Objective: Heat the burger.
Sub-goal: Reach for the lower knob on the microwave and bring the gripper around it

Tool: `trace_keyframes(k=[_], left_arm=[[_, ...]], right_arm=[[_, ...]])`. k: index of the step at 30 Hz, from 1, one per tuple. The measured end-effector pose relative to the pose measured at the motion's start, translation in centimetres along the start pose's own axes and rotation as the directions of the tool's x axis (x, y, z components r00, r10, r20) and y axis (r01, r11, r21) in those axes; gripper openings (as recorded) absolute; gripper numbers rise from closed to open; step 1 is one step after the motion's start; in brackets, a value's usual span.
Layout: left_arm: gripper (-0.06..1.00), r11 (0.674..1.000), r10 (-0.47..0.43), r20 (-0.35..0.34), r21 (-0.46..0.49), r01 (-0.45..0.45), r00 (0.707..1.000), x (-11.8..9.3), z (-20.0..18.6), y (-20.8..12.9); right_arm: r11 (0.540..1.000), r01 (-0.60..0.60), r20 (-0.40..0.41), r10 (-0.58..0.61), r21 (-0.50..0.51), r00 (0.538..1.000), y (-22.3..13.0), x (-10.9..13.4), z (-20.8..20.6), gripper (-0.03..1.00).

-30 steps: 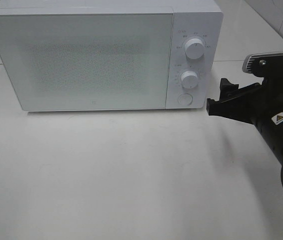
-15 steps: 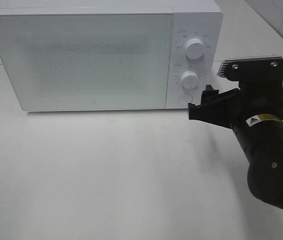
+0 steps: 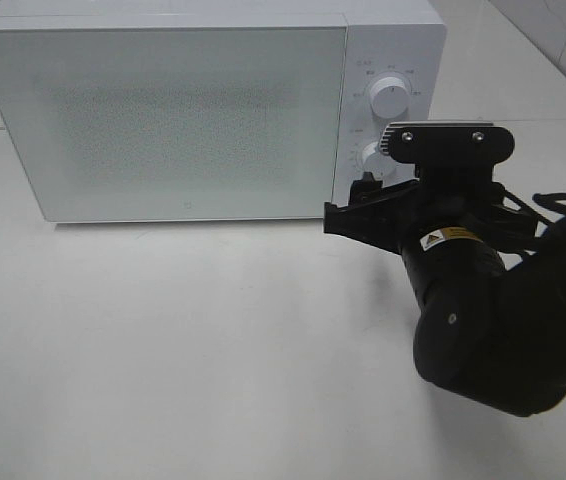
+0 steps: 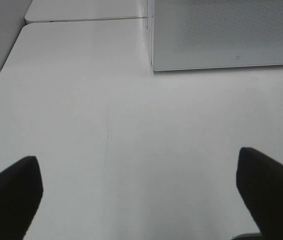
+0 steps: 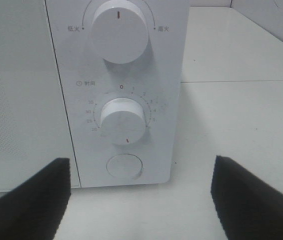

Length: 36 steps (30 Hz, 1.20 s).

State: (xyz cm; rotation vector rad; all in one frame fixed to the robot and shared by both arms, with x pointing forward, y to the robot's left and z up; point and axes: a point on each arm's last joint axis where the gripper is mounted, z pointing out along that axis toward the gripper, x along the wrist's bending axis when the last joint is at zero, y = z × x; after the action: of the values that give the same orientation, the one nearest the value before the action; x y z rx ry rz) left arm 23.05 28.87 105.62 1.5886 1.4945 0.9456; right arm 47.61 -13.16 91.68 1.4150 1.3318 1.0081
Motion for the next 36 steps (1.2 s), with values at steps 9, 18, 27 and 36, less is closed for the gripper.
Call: trace_keyframes(k=[9,18,27,36], left_arm=[[0.97,1.000,0.000,0.000,0.000,0.000,1.000,0.0,0.0,0.0],[0.97,1.000,0.000,0.000,0.000,0.000,1.000,0.0,0.0,0.0],[0.97,1.000,0.000,0.000,0.000,0.000,1.000,0.0,0.0,0.0],[0.97,1.000,0.000,0.000,0.000,0.000,1.000,0.0,0.0,0.0]], right_arm=[[0.997,-0.074,0.033,0.075,-0.030,0.997,0.8,1.2,2.3,0.76],[0.997,-0.065,0.035,0.067,-0.039,0.997,0.4,1.7,3.9,0.76],[0.997,-0.066,0.074,0.069,-0.042,0.995,-0.1,1.9,6.2,0.76],[0.997,-0.064,0.098,0.068,-0.040,0.993,-0.6,2.1,7.5,0.76]])
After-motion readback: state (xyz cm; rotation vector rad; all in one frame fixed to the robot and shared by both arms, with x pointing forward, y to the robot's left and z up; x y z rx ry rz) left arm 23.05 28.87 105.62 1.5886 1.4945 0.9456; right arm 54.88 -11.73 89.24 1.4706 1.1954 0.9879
